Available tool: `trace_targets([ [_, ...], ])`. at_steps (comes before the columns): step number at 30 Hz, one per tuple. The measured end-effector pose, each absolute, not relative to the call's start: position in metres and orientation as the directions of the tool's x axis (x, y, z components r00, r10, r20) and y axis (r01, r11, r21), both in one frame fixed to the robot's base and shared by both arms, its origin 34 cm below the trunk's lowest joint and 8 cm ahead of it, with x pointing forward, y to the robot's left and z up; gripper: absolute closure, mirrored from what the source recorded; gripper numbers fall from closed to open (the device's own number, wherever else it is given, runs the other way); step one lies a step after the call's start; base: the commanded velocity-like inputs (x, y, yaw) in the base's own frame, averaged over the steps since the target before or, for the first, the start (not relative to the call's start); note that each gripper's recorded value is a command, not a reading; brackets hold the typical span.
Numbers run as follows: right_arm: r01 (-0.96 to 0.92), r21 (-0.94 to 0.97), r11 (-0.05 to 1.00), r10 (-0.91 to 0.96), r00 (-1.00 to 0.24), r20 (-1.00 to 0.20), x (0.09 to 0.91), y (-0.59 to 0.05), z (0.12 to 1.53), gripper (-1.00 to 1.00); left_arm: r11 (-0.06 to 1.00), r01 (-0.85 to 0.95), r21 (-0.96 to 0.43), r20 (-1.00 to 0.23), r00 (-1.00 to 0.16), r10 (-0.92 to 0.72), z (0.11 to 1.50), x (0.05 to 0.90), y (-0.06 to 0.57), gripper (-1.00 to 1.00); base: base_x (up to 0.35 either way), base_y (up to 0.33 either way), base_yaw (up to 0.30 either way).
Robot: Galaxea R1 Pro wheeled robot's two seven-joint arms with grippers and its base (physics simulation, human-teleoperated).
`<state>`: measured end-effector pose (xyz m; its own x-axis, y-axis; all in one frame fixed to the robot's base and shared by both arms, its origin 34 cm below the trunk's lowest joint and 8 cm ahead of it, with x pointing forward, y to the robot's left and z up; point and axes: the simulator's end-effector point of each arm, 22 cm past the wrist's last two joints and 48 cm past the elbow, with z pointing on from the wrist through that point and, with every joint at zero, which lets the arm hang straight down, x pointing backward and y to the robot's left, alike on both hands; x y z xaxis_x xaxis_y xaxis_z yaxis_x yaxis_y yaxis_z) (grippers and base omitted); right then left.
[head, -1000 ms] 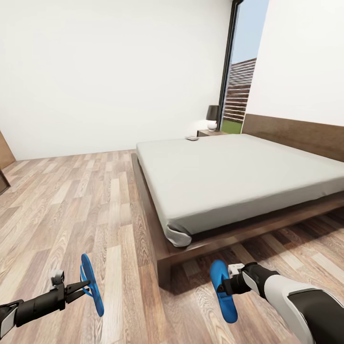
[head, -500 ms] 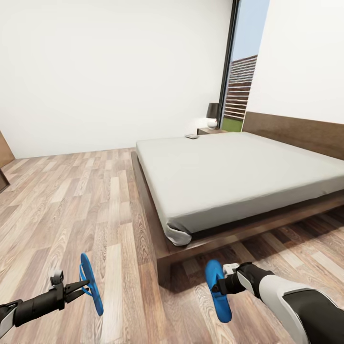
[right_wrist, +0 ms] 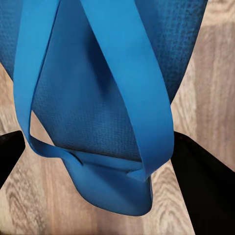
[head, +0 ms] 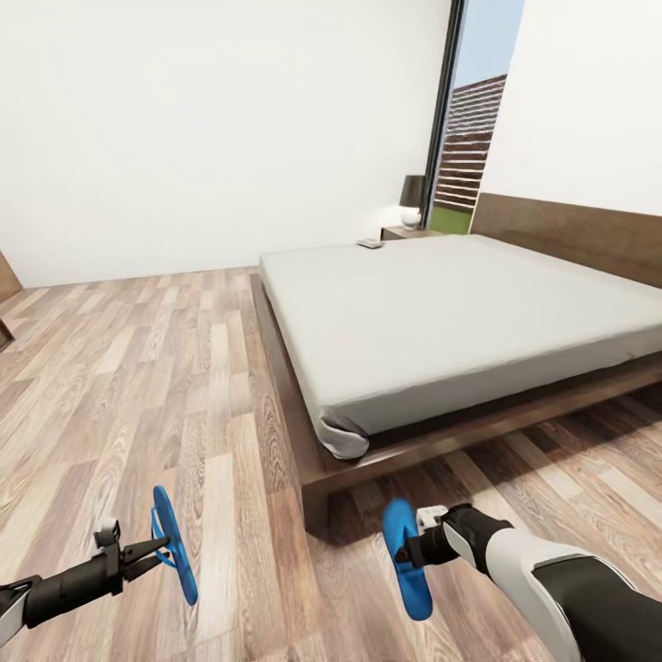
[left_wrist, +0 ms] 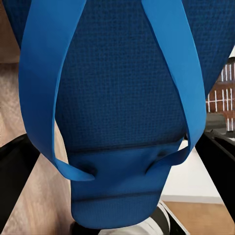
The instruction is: In the bedroom, move the book from the bed onto either nightstand, and place the two sandals side by side next to the bed.
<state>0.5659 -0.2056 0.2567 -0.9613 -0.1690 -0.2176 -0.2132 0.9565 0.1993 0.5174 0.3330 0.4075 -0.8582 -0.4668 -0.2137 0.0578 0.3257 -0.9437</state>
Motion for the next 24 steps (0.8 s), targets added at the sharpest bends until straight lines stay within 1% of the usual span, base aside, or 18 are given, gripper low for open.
trace_targets([
  [8, -0.209, 0.160, 0.965, -0.178, -0.965, -0.190, 0.563, -0.213, 0.241, 1.00, 0.326, 0.041, -0.944, -0.197, -0.866, -0.460, 0.393, 0.514, 0.330, 1.00, 0.000, 0.000, 0.000],
  [11, -0.209, 0.139, 0.968, -0.181, -0.965, -0.191, 0.573, -0.208, 0.241, 1.00, 0.323, 0.032, -0.946, -0.187, -0.868, -0.461, 0.388, 0.513, 0.330, 1.00, 0.000, 0.000, 0.000],
  [15, -0.210, 0.123, 0.970, -0.190, -0.969, -0.161, 0.577, -0.203, 0.241, 1.00, 0.321, 0.020, -0.947, -0.174, -0.871, -0.460, 0.382, 0.511, 0.329, 1.00, 0.000, 0.000, 0.000],
  [24, -0.236, 0.110, 0.966, -0.217, -0.963, -0.160, 0.588, -0.200, 0.234, 1.00, 0.321, -0.014, -0.947, -0.143, -0.876, -0.460, 0.365, 0.507, 0.330, 1.00, 0.000, 0.000, 0.000],
])
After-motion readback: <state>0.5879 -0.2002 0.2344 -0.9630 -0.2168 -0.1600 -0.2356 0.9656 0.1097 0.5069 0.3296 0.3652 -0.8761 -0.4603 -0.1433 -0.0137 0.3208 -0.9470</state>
